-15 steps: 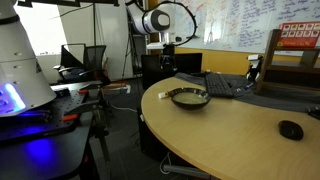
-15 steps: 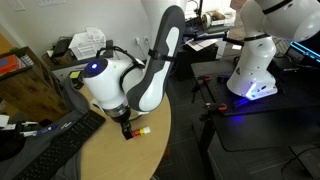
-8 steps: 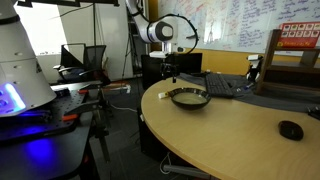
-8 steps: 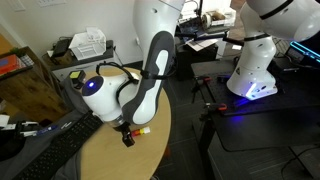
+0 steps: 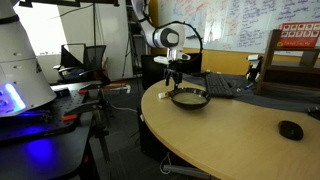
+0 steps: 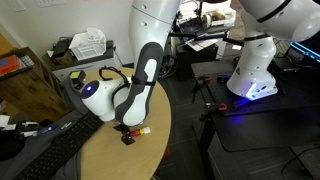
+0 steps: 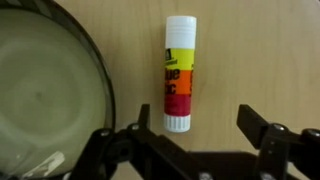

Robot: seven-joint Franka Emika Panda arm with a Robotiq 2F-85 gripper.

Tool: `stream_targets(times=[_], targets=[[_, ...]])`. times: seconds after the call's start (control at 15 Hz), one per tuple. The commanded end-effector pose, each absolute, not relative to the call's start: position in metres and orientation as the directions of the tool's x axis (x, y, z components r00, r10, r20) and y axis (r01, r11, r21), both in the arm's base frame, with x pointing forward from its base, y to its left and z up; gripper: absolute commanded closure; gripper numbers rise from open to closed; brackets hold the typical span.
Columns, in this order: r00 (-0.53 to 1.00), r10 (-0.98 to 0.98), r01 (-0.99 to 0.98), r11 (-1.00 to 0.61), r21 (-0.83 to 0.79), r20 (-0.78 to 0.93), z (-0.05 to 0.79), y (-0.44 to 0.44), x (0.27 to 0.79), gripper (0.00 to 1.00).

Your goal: Get the Cylindrical shaped object from the table and put it in the bowl

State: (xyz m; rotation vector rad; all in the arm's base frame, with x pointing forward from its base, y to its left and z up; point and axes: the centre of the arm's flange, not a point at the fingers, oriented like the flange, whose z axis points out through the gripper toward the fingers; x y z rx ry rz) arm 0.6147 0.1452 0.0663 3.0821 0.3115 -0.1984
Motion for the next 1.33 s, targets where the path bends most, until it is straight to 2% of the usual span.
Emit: stream_targets(times=[0.0, 0.33, 0.47, 0.73, 0.8, 0.93, 1.0, 1.07, 1.13, 1.2, 1.27], targets=[[0.964, 0.205, 0.207, -0.978, -0.003, -0.169, 0.060, 0.144, 0.627, 0.09], [0.960, 0.208, 0.209, -0.978, -0.012, -0.187, 0.051, 0.144, 0.630, 0.14], [0.961, 0.203, 0.203, -0.979, -0.016, -0.189, 0.048, 0.142, 0.632, 0.24], [0.963, 0.192, 0.192, -0.981, -0.018, -0.190, 0.046, 0.137, 0.636, 0.53], [0.963, 0.189, 0.189, -0.982, -0.019, -0.193, 0.045, 0.136, 0.637, 0.54], [0.962, 0.184, 0.184, -0.983, -0.021, -0.200, 0.043, 0.134, 0.637, 0.61], [0.963, 0.181, 0.181, -0.983, -0.020, -0.201, 0.042, 0.133, 0.638, 0.61], [0.963, 0.180, 0.180, -0.984, -0.018, -0.202, 0.041, 0.133, 0.638, 0.67], [0.962, 0.179, 0.179, -0.984, -0.019, -0.205, 0.040, 0.133, 0.638, 0.66], [0.963, 0.178, 0.177, -0.984, -0.019, -0.205, 0.040, 0.133, 0.638, 0.74], [0.963, 0.178, 0.176, -0.984, -0.030, -0.200, 0.044, 0.133, 0.638, 0.90]])
